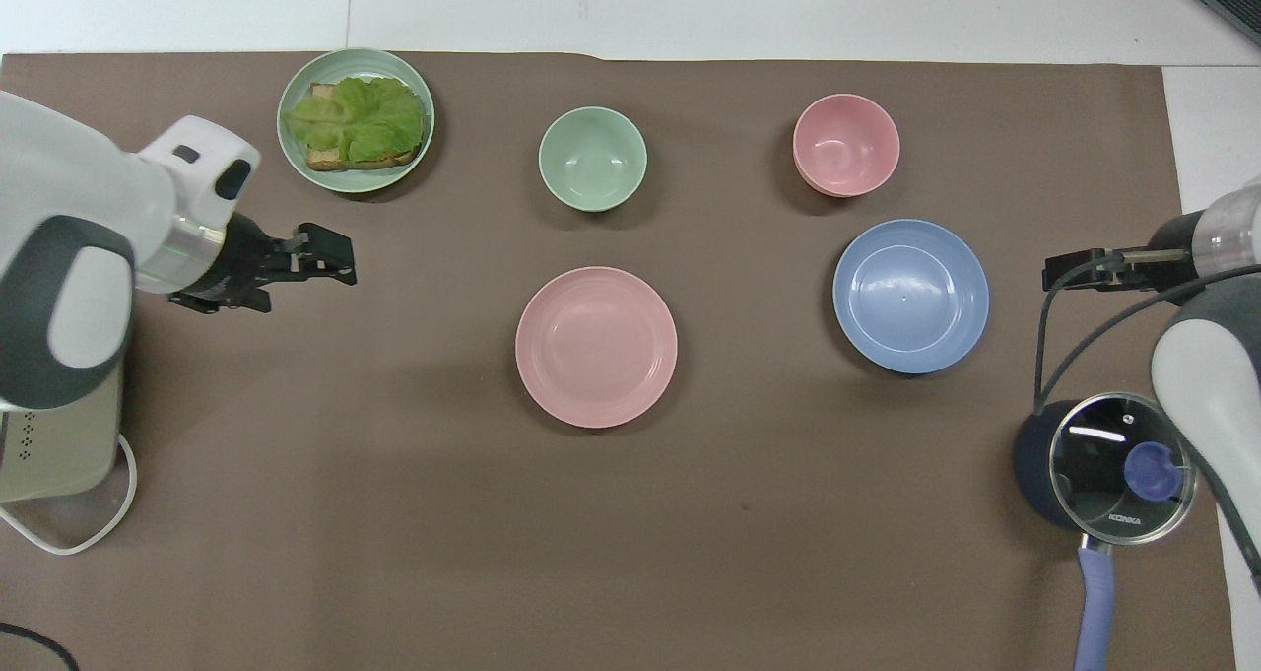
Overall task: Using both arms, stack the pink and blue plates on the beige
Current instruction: 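Release the pink plate and withdraw the left gripper while the right gripper reaches, then grasp the blue plate rim with the right gripper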
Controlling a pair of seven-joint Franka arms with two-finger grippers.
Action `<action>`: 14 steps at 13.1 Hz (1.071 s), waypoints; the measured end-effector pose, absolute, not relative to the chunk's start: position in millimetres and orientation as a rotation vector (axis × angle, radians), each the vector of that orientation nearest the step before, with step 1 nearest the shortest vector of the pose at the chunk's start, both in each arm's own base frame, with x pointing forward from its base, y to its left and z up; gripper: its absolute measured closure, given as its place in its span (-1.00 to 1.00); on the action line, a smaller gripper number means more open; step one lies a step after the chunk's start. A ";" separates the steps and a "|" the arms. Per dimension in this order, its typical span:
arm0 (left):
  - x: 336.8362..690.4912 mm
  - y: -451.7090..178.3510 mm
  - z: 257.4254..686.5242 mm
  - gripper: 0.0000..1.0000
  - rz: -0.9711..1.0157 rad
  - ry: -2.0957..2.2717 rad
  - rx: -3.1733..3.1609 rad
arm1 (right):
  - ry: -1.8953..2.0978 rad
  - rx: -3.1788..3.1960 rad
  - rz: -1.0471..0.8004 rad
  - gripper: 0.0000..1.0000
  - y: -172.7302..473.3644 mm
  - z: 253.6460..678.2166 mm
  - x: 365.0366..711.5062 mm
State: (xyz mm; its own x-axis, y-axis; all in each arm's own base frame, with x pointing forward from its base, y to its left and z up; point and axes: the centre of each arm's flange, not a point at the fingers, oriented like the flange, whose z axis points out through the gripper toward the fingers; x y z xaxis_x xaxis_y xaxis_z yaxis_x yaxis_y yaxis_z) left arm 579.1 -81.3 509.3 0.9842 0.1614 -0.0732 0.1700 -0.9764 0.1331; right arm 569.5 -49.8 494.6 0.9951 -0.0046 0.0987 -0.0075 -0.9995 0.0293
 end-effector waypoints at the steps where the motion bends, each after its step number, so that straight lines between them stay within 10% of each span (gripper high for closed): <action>1: 578.9 -60.3 528.7 -1.00 -0.099 0.182 3.027 | 0.010 3.105 0.176 -1.00 -53.3 470.6 571.6; 11: 542.3 -21.2 650.5 -1.00 0.052 -0.191 3.148 | -0.048 3.270 0.285 -0.96 -84.9 331.8 572.2; 14: 543.1 -21.2 648.9 -1.00 0.047 -0.191 3.147 | -0.060 3.350 0.292 -0.60 -89.9 302.8 570.6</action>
